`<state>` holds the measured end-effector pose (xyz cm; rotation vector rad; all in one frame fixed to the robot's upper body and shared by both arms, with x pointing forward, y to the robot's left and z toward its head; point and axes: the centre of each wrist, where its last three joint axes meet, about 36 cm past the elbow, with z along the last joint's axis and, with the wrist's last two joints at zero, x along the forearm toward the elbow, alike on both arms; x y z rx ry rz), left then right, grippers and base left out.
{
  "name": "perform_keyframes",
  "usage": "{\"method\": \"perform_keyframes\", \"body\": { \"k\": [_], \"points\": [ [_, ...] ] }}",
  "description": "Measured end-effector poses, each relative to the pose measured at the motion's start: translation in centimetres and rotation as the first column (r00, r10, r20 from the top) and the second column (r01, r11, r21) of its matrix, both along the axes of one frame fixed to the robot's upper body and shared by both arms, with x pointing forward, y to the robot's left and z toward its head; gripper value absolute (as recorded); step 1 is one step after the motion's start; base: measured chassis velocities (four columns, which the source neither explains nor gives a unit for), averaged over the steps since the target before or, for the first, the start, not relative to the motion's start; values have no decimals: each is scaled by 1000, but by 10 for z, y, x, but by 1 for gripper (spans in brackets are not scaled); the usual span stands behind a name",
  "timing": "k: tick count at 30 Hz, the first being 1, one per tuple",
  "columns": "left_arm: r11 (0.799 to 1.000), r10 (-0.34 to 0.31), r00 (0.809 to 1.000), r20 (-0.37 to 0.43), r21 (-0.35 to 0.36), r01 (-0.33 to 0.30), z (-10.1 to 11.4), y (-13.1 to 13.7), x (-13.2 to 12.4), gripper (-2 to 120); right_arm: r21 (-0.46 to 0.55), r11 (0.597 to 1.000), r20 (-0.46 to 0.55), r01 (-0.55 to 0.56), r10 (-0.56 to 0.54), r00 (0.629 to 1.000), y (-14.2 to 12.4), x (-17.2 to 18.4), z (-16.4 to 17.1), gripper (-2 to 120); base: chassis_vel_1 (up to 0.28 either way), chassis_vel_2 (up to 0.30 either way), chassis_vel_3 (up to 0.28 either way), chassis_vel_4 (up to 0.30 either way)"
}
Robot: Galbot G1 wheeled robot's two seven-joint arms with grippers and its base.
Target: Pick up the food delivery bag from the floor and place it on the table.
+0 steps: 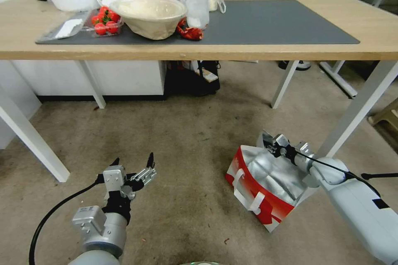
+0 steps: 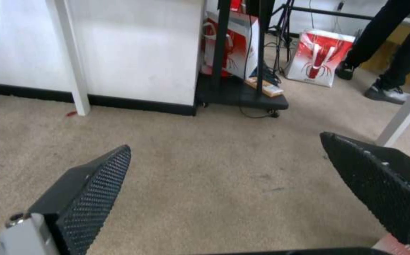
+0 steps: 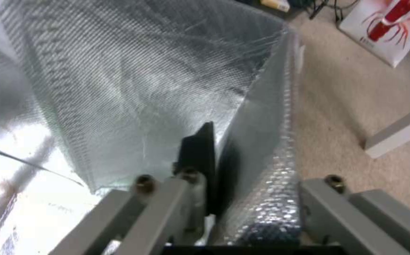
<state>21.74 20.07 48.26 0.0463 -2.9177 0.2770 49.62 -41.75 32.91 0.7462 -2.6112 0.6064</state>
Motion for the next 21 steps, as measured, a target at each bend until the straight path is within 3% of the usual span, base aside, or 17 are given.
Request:
{"method": "perform_keyframes", "body": {
  "k": [2,15,18,21],
  "points": [
    [1000,1,1000,1,0,-1,0,0,0,100,17,1000,13,-3,3,1000,-2,-1,0,0,0,0,0,0],
    [1000,4,1000,10,4,-4,1,0,0,100,134,976,64,-169,162,985,-23,-16,24,0,0,0,0,0],
    [1000,5,1000,12,6,-5,2,0,0,100,195,948,69,-251,243,968,-32,-23,40,0,0,0,0,0],
    [1000,7,1000,15,8,-7,3,0,-1,100,263,894,86,-363,353,932,-35,-30,63,0,0,0,0,0]
  ]
}}
